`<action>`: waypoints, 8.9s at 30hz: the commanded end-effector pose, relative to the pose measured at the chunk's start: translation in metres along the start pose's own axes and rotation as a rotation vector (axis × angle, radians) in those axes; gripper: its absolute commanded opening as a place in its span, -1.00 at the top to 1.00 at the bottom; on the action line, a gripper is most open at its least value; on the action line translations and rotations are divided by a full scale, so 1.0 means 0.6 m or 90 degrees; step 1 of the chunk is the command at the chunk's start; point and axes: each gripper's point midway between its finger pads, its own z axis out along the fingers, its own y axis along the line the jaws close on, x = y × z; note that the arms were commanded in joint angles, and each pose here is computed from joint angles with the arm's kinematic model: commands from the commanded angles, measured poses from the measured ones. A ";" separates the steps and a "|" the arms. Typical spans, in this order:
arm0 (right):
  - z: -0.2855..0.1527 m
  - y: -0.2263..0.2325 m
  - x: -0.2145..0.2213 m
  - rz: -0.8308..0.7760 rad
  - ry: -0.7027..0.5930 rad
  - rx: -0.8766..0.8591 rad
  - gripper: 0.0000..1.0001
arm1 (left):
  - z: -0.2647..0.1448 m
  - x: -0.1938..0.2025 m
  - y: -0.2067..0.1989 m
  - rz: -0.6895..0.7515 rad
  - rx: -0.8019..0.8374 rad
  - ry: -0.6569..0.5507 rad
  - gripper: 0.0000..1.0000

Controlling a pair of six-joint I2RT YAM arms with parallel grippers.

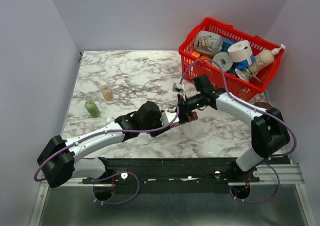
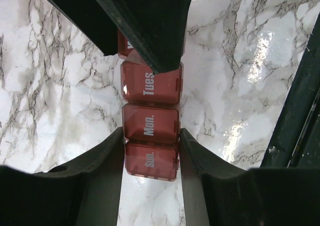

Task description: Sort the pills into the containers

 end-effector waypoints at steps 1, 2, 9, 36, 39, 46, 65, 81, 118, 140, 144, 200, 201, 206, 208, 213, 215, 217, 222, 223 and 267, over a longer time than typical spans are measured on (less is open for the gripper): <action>-0.017 -0.059 -0.041 -0.025 -0.022 0.081 0.01 | 0.006 0.022 -0.014 0.000 0.022 0.026 1.00; -0.016 -0.060 -0.042 -0.022 -0.022 0.081 0.00 | 0.006 0.024 -0.014 -0.001 0.023 0.028 1.00; -0.014 -0.063 -0.042 -0.013 -0.022 0.078 -0.11 | 0.011 0.027 -0.012 0.000 0.021 0.034 1.00; -0.072 -0.086 -0.070 -0.084 -0.030 0.207 -0.77 | 0.031 0.064 0.032 -0.026 -0.045 0.096 1.00; -0.089 -0.095 -0.059 -0.086 -0.026 0.230 -0.74 | 0.043 0.080 0.043 -0.042 -0.053 0.131 1.00; -0.074 -0.114 0.019 0.000 0.036 0.233 0.13 | 0.066 0.097 0.077 -0.082 -0.088 0.177 1.00; -0.050 -0.202 0.106 0.156 0.143 0.297 0.59 | 0.075 0.119 0.080 -0.096 -0.098 0.199 1.00; -0.042 -0.222 0.162 0.244 0.217 0.315 0.76 | 0.081 0.115 0.079 -0.106 -0.093 0.195 1.00; -0.047 -0.199 0.106 0.269 0.155 0.270 0.99 | 0.083 0.127 0.074 -0.111 -0.085 0.219 1.00; -0.165 -0.062 -0.078 -0.053 -0.030 0.226 0.38 | 0.002 0.007 0.109 -0.156 -0.134 0.032 -0.56; -0.195 -0.047 -0.099 -0.119 -0.038 0.271 0.22 | -0.052 -0.030 0.128 -0.174 -0.164 -0.050 -0.63; -0.169 0.007 -0.125 -0.096 -0.157 0.170 -1.00 | -0.165 0.362 0.523 -0.699 -0.681 0.062 -0.66; -0.170 0.008 -0.125 -0.098 -0.157 0.170 -1.00 | -0.164 0.364 0.523 -0.700 -0.681 0.064 -0.65; -0.167 0.008 -0.121 -0.097 -0.155 0.165 -1.00 | -0.169 0.360 0.527 -0.688 -0.683 0.065 -0.29; -0.166 0.008 -0.120 -0.101 -0.153 0.161 -1.00 | -0.175 0.354 0.528 -0.682 -0.685 0.064 0.23; -0.157 0.013 -0.091 -0.155 -0.130 0.140 -1.00 | -0.184 0.297 0.523 -0.653 -0.628 0.031 0.75; -0.154 0.019 -0.076 -0.203 -0.112 0.125 -1.00 | -0.167 0.252 0.503 -0.640 -0.555 0.021 0.81; -0.152 0.025 -0.068 -0.250 -0.102 0.108 -1.00 | -0.151 0.185 0.473 -0.607 -0.448 -0.025 0.85; -0.144 0.041 -0.061 -0.290 -0.094 0.084 -1.00 | -0.120 0.023 0.343 -0.526 -0.187 -0.122 0.86; -0.144 0.042 -0.063 -0.292 -0.091 0.086 -1.00 | -0.106 -0.022 0.295 -0.505 -0.090 -0.148 0.87; -0.089 -0.027 -0.260 -0.215 -0.157 0.366 0.36 | -0.125 -0.290 0.217 -0.741 0.111 -0.450 0.47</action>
